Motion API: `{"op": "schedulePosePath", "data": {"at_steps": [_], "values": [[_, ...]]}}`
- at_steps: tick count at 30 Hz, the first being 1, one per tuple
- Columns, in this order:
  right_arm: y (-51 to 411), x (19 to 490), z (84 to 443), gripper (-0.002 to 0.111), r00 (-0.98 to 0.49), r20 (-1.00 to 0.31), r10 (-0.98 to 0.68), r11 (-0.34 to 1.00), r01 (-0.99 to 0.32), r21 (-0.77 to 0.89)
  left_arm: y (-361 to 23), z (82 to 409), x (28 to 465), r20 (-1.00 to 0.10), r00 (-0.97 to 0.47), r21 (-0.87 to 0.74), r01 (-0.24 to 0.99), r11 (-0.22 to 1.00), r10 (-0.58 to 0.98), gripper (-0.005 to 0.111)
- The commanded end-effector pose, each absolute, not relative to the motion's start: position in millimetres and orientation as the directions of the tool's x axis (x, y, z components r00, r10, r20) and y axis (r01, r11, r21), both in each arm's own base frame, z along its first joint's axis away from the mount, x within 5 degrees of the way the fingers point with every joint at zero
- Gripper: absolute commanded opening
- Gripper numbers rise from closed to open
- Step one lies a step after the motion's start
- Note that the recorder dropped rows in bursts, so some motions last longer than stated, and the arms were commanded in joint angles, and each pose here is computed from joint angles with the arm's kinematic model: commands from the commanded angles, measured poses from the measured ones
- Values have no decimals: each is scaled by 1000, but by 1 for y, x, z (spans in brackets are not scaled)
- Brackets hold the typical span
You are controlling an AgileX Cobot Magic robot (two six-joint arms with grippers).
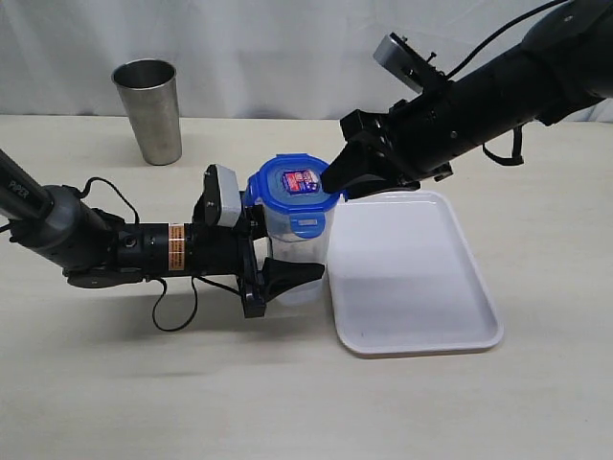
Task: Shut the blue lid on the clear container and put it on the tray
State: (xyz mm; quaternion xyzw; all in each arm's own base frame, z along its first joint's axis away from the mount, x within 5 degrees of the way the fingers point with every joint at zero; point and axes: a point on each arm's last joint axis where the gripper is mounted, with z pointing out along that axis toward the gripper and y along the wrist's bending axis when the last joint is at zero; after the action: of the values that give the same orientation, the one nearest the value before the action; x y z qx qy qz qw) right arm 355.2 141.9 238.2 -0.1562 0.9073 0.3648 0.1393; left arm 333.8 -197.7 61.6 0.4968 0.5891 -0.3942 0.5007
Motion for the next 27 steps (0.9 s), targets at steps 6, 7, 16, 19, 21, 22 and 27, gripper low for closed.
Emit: {"op": "schedulePosePath", "data": {"at_steps": [6,7,16,19,21,22,27], "values": [[145,355,235,41,-917,-350,-191,669,-383,637,-198,64,334,-980,9,45,982,181,198,0],[146,355,235,41,-917,-350,-193,667,-384,638,-198,64,334,-980,9,45,982,181,198,0],[163,351,224,41,-917,-322,-236,661,-394,638,-197,61,335,-972,-1,46,980,192,236,0],[162,349,213,41,-923,-275,-268,685,-384,619,-197,61,335,-972,-1,45,981,190,235,0],[161,350,206,41,-926,-247,-284,702,-376,605,-197,61,335,-972,-1,45,981,190,235,0],[161,350,203,41,-929,-236,-286,707,-370,602,-197,61,335,-972,-1,45,981,190,235,0],[162,352,192,36,-932,-213,-293,703,-361,612,-198,61,335,-973,-3,42,981,190,232,0]]}}
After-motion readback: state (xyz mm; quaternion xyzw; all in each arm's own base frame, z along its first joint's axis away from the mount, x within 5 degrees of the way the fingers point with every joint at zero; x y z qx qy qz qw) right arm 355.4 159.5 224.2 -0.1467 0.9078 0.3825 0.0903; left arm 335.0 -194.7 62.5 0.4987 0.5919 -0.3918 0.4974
